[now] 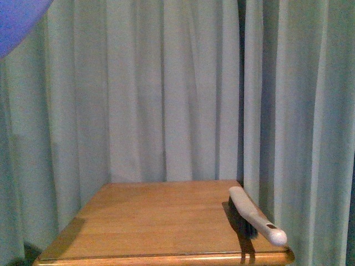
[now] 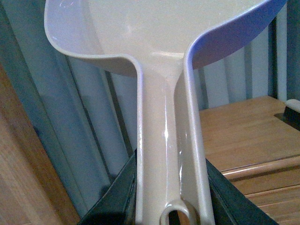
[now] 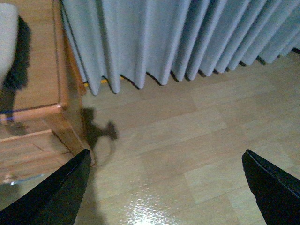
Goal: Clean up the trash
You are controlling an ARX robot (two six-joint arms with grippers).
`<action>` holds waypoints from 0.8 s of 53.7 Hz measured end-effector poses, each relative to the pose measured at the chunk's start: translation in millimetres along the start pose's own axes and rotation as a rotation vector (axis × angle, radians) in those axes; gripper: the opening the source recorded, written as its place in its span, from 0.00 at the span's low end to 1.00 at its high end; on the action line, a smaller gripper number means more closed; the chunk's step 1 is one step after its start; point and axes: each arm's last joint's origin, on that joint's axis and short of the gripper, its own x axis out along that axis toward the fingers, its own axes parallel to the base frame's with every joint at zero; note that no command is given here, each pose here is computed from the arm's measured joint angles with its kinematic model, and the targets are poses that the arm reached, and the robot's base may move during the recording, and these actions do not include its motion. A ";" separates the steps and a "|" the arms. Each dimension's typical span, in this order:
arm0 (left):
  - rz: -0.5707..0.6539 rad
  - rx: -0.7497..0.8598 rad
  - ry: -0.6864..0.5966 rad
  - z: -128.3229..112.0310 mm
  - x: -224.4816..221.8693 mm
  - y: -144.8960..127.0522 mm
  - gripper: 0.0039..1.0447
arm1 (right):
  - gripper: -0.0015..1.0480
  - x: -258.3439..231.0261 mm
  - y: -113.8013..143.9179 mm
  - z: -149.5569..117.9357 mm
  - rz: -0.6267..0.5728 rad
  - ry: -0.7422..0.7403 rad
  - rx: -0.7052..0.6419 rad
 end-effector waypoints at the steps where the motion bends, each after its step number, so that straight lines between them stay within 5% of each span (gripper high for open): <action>1: 0.000 0.000 0.000 0.0 0.0 0.0 0.26 | 0.93 4.1 7.9 9.2 0.014 0.009 0.002; 11: 0.000 0.000 0.000 0.0 0.0 0.0 0.26 | 0.93 38.8 65.7 45.4 0.100 0.111 0.043; 23: 0.000 0.000 0.000 0.0 0.0 0.0 0.26 | 0.93 72.1 105.8 36.5 0.105 0.225 0.073; 43: 0.000 0.000 0.000 0.0 0.0 0.0 0.26 | 0.93 112.3 137.8 14.3 0.108 0.311 0.117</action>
